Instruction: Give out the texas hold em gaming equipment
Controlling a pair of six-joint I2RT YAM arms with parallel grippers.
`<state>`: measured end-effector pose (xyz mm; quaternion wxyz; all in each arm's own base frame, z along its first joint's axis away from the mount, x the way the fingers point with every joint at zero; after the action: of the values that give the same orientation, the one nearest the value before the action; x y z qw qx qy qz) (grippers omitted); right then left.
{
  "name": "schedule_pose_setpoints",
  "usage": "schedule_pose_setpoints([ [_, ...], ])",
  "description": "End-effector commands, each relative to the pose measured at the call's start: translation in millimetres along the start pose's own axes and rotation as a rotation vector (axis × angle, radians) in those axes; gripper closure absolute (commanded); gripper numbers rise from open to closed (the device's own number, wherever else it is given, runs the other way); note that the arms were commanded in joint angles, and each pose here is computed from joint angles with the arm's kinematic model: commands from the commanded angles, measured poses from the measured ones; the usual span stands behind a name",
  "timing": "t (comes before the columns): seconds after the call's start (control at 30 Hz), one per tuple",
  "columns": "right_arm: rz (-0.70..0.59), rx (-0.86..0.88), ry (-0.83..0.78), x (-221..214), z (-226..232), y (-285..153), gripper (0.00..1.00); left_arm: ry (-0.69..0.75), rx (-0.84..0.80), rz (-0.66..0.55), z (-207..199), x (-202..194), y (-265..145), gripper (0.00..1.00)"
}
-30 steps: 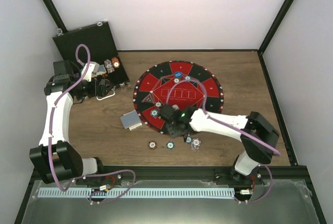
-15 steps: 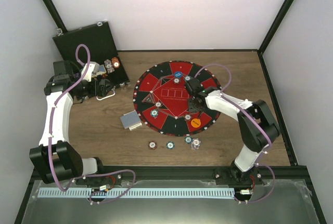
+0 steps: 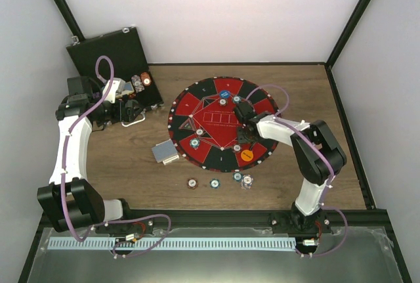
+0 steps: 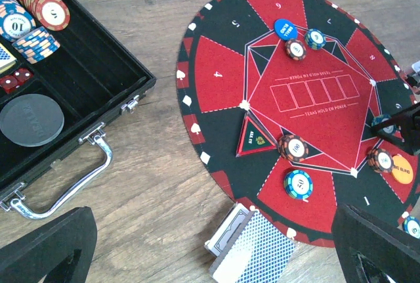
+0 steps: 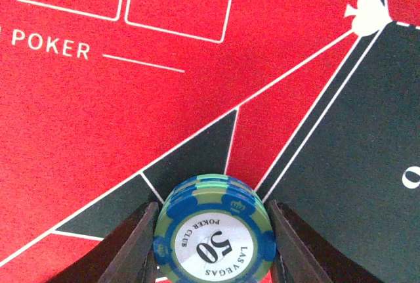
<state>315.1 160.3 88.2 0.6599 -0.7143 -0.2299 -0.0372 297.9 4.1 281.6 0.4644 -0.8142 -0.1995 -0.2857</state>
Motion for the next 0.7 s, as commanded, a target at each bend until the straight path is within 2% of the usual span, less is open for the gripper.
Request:
schedule_pose_setpoints([
  [0.0, 0.019, -0.006, 0.009, -9, -4, 3, 0.61, 0.023, -0.004, -0.021, -4, 5, -7, 0.0],
  [0.67, 0.013, 0.028, 0.019, -20, -8, -18, 0.6, 0.017, -0.017, -0.023, -5, 5, -7, 0.0],
])
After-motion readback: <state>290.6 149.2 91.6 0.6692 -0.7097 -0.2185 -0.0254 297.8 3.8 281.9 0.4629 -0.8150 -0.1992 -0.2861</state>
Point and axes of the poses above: each gripper's point midway between its finger pads, its own y axis out along the fingers, its own z axis along the line the jaws close on, x = y × z, the point moved 7 cm from there along -y, back along the fingers, and after that the axes turned 9 degrees about -y, right-handed, at the moved point
